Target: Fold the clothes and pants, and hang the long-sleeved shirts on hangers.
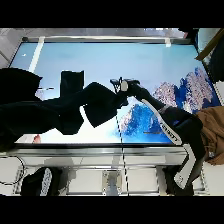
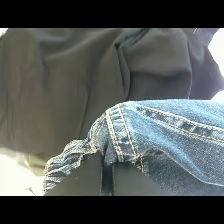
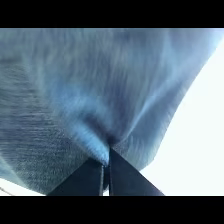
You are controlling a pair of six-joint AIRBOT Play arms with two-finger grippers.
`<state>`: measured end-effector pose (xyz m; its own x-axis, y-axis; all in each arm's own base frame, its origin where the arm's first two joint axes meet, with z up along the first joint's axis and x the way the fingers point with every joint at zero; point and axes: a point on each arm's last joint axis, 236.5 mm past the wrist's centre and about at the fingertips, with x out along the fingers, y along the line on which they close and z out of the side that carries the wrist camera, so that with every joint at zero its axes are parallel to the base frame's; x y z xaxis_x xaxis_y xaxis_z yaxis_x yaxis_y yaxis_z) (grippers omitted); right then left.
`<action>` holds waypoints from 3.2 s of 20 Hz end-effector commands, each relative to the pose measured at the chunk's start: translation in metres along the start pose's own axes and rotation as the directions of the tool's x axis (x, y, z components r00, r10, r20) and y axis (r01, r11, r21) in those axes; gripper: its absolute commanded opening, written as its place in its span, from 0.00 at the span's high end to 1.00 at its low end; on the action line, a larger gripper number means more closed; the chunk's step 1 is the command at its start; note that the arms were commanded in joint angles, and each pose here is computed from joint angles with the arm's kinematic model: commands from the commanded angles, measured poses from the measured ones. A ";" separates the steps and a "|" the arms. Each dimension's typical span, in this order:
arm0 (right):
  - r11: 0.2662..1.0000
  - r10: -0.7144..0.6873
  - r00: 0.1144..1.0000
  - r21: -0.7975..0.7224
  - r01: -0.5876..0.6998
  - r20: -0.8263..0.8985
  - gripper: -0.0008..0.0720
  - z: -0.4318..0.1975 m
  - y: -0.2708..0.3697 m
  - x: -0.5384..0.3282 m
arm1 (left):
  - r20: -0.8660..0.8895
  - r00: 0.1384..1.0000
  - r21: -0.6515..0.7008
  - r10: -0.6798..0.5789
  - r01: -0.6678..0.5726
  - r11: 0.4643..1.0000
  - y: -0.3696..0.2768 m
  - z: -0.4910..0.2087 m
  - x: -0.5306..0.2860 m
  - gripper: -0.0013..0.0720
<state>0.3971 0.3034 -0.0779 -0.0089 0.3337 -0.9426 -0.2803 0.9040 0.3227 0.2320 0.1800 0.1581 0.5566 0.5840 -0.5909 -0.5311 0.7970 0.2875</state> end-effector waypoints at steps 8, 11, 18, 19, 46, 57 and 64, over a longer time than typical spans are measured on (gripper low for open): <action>0.914 -0.371 0.793 0.037 0.405 0.483 0.94 -0.015 -0.083 -0.376 | 0.292 0.954 -0.089 -0.059 0.089 0.992 0.002 0.091 -0.050 0.94; 0.902 -0.402 0.682 0.134 0.411 0.611 0.94 -0.025 -0.103 -0.433 | 0.297 0.950 -0.101 -0.091 0.126 0.987 -0.007 0.098 -0.046 0.94; 0.878 -0.476 0.532 0.347 0.329 0.700 0.94 0.055 -0.212 -0.431 | 0.203 0.931 -0.174 -0.302 0.338 0.925 -0.086 0.102 0.027 0.94; 0.876 -0.481 0.551 0.357 0.323 0.682 0.94 0.064 -0.224 -0.415 | 0.190 0.933 -0.199 -0.306 0.341 0.919 -0.091 0.101 0.038 0.94; 0.660 0.689 0.718 -0.322 -0.679 -0.100 0.20 -0.013 0.187 0.027 | 0.209 0.931 -0.207 -0.300 0.342 0.917 -0.088 0.105 0.033 0.94; 0.682 0.619 0.766 -0.364 -0.634 -0.175 0.93 -0.031 0.218 0.072 | 0.208 0.931 -0.207 -0.300 0.342 0.917 -0.088 0.105 0.033 0.94; 0.647 0.640 0.758 -0.445 -0.620 -0.127 0.94 0.001 0.154 -0.139 | 0.313 0.903 -0.200 -0.292 0.364 0.910 -0.076 0.122 -0.007 0.94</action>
<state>0.3533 0.4546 0.0249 -0.3179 0.8030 -0.5041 -0.5714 0.2620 0.7777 0.3558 0.1409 0.2103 0.8323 0.3406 -0.4373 -0.4210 0.9016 -0.0990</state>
